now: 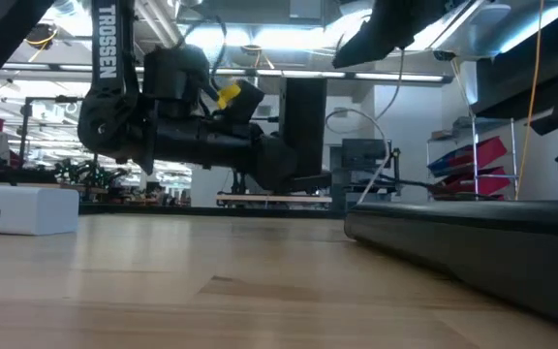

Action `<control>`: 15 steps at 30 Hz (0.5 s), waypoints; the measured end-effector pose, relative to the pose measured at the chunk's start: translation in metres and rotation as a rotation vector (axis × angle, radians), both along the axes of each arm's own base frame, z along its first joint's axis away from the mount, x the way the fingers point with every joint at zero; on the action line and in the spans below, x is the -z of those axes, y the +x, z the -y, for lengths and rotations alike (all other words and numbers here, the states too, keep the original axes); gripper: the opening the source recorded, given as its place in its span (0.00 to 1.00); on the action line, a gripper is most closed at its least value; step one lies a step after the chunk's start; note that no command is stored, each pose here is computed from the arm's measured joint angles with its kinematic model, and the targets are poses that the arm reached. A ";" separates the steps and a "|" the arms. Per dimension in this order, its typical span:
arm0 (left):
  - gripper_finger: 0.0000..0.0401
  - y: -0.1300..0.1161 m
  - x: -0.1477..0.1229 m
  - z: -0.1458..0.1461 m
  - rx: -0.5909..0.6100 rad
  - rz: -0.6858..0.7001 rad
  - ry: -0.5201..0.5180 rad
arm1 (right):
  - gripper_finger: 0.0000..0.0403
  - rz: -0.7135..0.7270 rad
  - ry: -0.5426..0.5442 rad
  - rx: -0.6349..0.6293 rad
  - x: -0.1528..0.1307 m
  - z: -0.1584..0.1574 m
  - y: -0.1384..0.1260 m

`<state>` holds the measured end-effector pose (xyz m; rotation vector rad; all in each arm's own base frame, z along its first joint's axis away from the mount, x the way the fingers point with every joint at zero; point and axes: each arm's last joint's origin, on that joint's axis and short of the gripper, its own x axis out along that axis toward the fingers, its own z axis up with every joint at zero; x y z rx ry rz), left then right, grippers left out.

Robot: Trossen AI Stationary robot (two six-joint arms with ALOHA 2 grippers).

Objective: Insert USB
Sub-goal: Insert the white USB adapter into the black outlet extension

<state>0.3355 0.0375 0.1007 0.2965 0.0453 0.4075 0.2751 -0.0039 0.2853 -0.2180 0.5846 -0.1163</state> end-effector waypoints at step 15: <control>0.63 -0.012 0.015 -0.060 0.157 -0.037 -0.365 | 0.55 -0.110 -0.026 0.077 0.008 0.010 -0.007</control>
